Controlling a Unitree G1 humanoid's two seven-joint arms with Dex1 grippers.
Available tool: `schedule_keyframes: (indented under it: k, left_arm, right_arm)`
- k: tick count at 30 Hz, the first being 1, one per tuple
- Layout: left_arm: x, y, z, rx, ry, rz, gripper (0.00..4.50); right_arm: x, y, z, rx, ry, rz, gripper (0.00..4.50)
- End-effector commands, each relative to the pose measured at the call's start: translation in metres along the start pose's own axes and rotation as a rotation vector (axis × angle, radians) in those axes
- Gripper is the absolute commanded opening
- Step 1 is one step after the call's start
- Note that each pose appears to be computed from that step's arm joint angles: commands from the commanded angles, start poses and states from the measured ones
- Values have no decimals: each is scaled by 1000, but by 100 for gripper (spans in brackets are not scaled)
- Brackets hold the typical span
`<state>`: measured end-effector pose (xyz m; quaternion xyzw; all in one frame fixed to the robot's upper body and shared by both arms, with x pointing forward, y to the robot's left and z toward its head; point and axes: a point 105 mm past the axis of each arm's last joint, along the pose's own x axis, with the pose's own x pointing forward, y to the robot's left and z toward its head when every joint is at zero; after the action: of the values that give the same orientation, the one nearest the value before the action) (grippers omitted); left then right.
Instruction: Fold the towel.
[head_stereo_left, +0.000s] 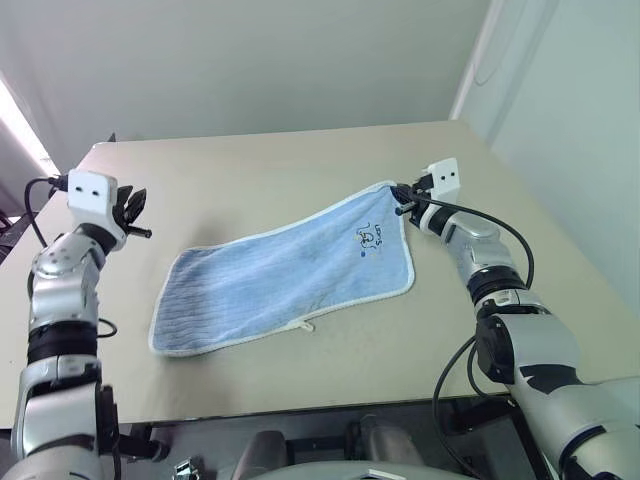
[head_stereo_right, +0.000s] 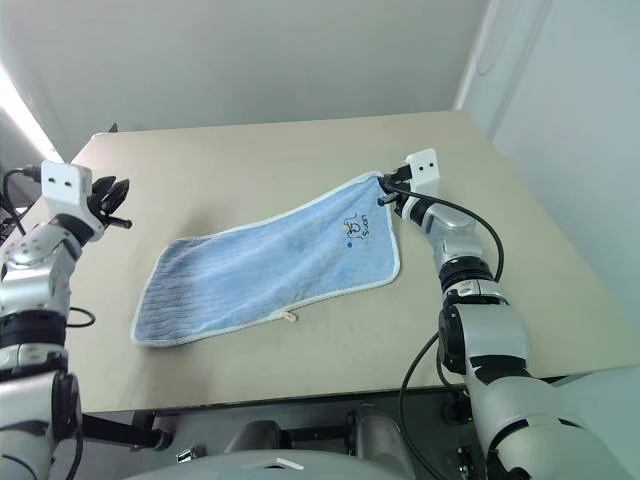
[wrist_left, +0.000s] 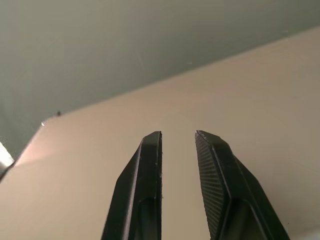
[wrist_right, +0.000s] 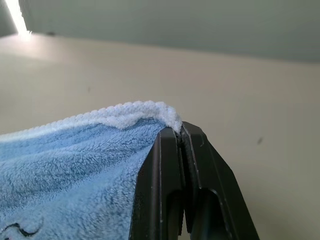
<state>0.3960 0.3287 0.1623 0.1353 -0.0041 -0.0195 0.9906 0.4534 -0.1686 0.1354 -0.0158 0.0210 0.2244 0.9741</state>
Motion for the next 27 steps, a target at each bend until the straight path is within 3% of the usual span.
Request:
schedule_keyframes:
  k: [1, 8, 11, 16, 27]
  left_arm:
    - [7, -16, -15, 9, 95, -123, 109]
    - [-14, -43, -48, -69, 235, -337, 109]
    - [-18, -42, -53, -157, 256, -330, 170]
    - [-21, -34, -68, -203, 353, -275, 339]
    - [-26, -33, -103, -401, 536, -204, 339]
  right_arm:
    - [6, 2, 22, -11, -35, 32, 0]
    - [2, 21, -3, 8, 38, 156, 0]
    - [0, 20, -10, 16, 54, 145, 0]
    - [-3, 17, -16, 35, 82, 131, 0]
    - [-5, 14, -24, 36, 115, 95, 0]
